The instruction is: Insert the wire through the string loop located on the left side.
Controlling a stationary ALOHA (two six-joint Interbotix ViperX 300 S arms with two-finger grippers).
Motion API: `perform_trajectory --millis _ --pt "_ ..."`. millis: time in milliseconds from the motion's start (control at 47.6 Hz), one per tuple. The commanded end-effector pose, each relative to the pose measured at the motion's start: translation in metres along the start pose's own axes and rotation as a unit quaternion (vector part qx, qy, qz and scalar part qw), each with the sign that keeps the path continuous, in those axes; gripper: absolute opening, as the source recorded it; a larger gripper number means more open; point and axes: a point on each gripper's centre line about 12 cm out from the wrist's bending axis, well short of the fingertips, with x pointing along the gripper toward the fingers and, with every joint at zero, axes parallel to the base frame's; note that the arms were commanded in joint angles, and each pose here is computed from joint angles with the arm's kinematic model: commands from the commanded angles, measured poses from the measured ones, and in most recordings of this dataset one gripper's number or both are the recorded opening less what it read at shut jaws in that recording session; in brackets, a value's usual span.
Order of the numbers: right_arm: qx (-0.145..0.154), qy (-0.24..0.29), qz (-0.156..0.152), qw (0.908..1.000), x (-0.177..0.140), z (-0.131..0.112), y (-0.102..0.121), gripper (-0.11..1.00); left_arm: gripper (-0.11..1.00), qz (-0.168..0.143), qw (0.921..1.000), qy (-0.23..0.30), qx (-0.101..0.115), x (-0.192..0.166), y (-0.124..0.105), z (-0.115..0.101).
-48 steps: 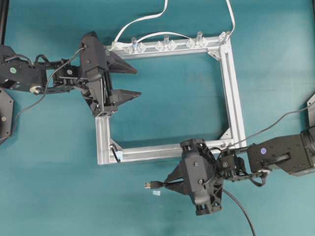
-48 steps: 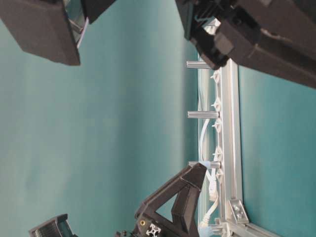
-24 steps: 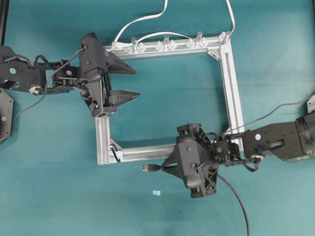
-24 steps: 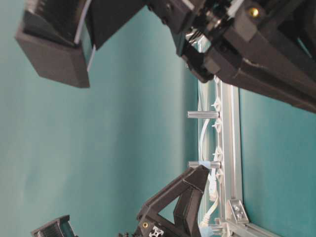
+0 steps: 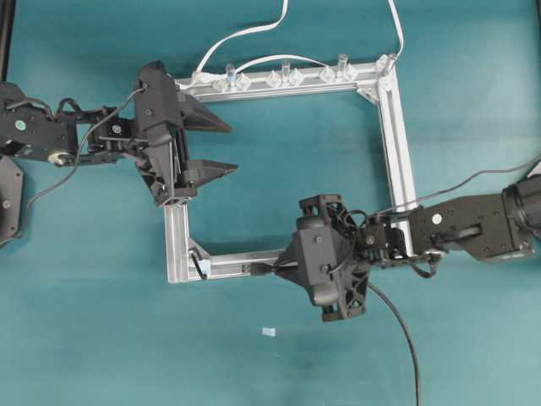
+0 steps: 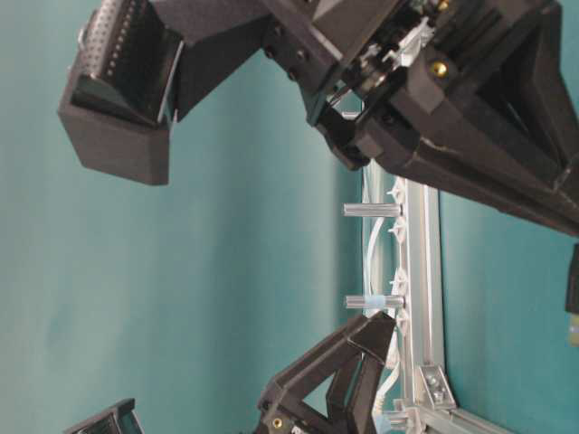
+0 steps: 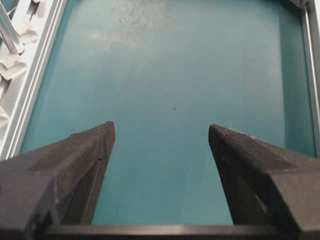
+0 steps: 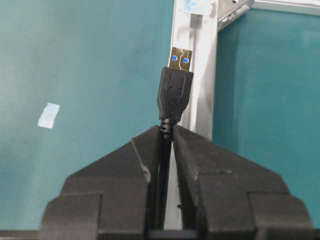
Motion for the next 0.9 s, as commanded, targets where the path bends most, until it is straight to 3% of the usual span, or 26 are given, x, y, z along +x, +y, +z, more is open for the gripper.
perform_trajectory --millis 0,883 --pt "-0.001 -0.03 0.0 0.9995 -0.008 0.021 -0.001 0.11 0.76 -0.005 0.9999 -0.016 0.001 -0.004 -0.003 0.009" --pt "0.001 -0.026 -0.011 0.9996 -0.005 0.019 -0.013 0.11 0.76 -0.009 0.9999 -0.012 0.004 -0.006 -0.006 0.005"
